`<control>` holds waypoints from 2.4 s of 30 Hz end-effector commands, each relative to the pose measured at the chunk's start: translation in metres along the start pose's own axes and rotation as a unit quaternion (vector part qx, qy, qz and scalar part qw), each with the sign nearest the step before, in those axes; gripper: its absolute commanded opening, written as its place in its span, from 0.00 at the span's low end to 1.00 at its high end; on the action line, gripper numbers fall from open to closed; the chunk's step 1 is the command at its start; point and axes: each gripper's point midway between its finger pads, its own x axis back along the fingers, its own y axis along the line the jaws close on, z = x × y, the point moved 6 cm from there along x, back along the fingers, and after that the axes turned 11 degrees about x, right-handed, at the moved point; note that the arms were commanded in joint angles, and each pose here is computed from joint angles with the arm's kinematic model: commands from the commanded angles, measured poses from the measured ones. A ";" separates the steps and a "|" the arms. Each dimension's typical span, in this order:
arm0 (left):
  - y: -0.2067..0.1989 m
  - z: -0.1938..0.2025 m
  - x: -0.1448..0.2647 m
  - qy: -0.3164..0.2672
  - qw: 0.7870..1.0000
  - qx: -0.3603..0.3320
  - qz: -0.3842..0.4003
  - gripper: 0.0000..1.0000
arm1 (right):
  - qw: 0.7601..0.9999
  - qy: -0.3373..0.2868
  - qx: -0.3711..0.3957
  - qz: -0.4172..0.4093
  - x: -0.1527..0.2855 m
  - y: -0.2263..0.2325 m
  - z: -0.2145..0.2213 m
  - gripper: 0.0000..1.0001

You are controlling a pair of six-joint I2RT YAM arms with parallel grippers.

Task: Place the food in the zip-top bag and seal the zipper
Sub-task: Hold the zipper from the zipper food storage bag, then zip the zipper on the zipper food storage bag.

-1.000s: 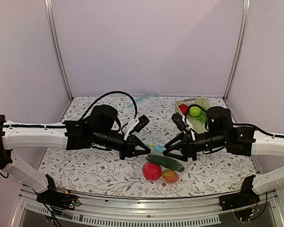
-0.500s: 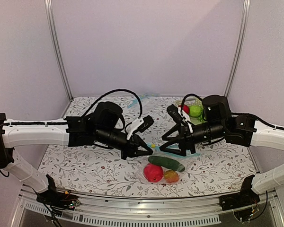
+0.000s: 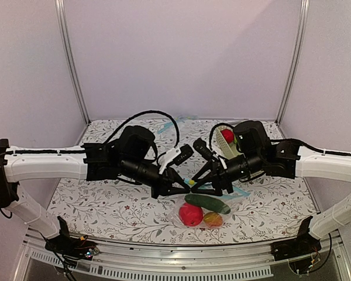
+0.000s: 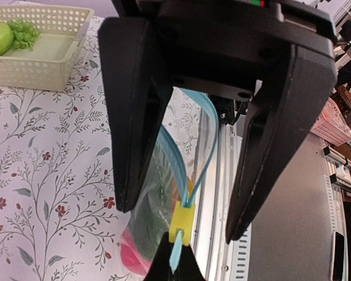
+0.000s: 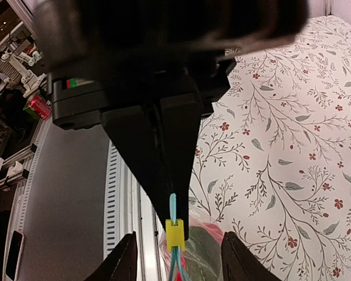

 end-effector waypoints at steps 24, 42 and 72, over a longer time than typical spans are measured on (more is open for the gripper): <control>-0.006 0.000 -0.005 0.005 1.000 -0.005 0.006 0.00 | 0.999 -0.024 0.020 -0.014 -0.005 0.000 -0.009 0.08; 0.001 -0.001 0.011 -0.035 0.999 0.019 -0.001 0.00 | 1.000 -0.008 -0.003 0.020 0.010 0.001 0.004 0.07; 0.048 0.004 0.031 -0.039 0.992 0.066 -0.104 0.00 | 0.998 0.016 -0.023 0.062 0.023 -0.008 0.021 0.06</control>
